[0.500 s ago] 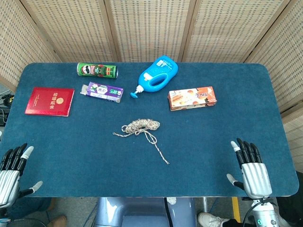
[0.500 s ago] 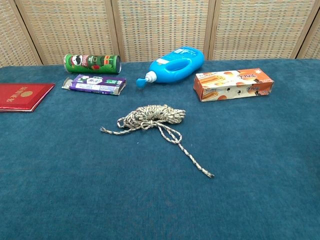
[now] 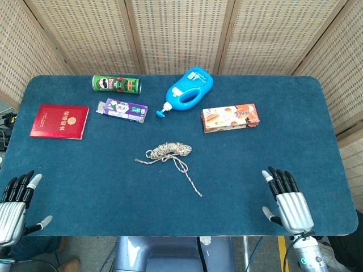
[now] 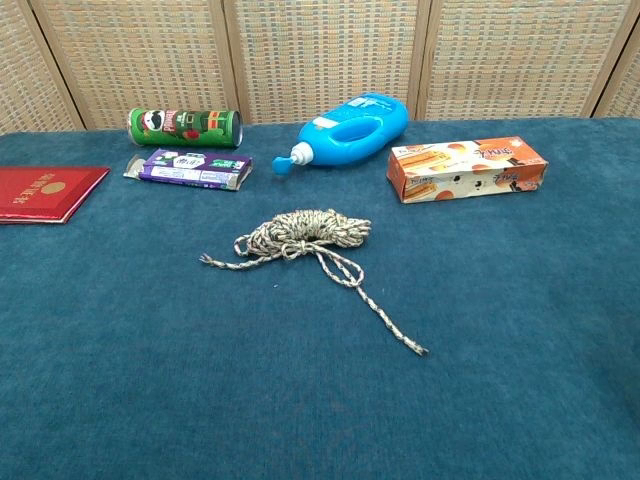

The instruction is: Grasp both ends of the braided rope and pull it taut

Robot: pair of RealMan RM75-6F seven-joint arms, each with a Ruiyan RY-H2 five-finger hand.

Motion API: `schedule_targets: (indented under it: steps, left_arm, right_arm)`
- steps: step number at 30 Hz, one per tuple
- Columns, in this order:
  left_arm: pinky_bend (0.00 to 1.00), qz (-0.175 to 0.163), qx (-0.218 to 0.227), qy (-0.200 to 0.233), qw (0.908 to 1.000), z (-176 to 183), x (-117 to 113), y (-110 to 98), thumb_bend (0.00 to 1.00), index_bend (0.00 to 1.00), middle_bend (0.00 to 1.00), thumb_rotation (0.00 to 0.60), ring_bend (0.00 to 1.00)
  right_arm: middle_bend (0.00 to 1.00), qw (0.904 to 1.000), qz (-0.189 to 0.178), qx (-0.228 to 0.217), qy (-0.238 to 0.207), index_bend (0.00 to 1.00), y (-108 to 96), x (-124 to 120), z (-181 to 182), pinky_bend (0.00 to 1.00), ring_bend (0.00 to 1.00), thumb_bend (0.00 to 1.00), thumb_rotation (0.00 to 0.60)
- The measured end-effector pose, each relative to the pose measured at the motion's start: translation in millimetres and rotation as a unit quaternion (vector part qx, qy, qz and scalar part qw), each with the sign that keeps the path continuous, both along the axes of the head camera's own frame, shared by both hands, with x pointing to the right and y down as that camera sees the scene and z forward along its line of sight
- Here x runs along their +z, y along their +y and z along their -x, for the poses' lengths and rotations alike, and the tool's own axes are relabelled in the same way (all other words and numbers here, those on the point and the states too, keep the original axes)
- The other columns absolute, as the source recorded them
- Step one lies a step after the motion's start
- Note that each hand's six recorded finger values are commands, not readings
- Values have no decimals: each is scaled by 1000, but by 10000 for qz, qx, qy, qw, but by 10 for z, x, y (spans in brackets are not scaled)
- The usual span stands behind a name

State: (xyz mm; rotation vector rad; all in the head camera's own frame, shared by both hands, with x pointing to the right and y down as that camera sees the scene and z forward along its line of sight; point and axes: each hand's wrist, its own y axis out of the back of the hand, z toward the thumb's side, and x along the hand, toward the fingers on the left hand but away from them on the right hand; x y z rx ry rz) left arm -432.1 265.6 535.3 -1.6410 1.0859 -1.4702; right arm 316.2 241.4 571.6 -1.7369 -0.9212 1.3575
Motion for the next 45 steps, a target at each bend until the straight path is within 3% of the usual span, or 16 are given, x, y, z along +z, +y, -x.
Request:
schedule_targets:
  steps: [3, 6, 11, 16, 22, 37, 45]
  left_arm:
    - [0, 46, -11, -47, 10000, -10, 37, -35, 0, 0, 0, 600, 0]
    - [0, 141, -27, -123, 9998, -13, 107, -66, 0, 0, 0, 600, 0]
    - [0, 344, -46, -262, 9991, -28, 241, -110, 0, 0, 0, 600, 0]
    - [0, 478, 1, -319, 9983, -73, 315, -125, 0, 0, 0, 600, 0]
    - [0, 503, 53, -366, 9980, -133, 351, -123, 0, 0, 0, 600, 0]
    - [0, 546, 69, -418, 9976, -154, 387, -107, 0, 0, 0, 600, 0]
    - [0, 561, 65, -413, 9975, -149, 392, -98, 0, 0, 0, 600, 0]
  right_arm:
    - [0, 9988, 238, -413, -149, 239, -73, 74, 196, 0, 0, 931, 600]
    - [0, 9933, 470, -1023, -255, 255, -152, 164, 457, 0, 0, 943, 600]
    - [0, 9744, 821, -2058, -377, 285, -279, 364, 891, 0, 0, 964, 600]
    - [0, 9604, 1039, -2570, -286, 285, -344, 637, 1054, 0, 0, 964, 600]
    - [0, 9480, 980, -3028, 76, 285, -317, 873, 1220, 0, 0, 964, 600]
    - [0, 9369, 1029, -3328, 304, 289, -141, 1079, 1583, 0, 0, 964, 600]
    - [0, 9372, 1095, -3268, 529, 313, -101, 1190, 1530, 0, 0, 964, 600]
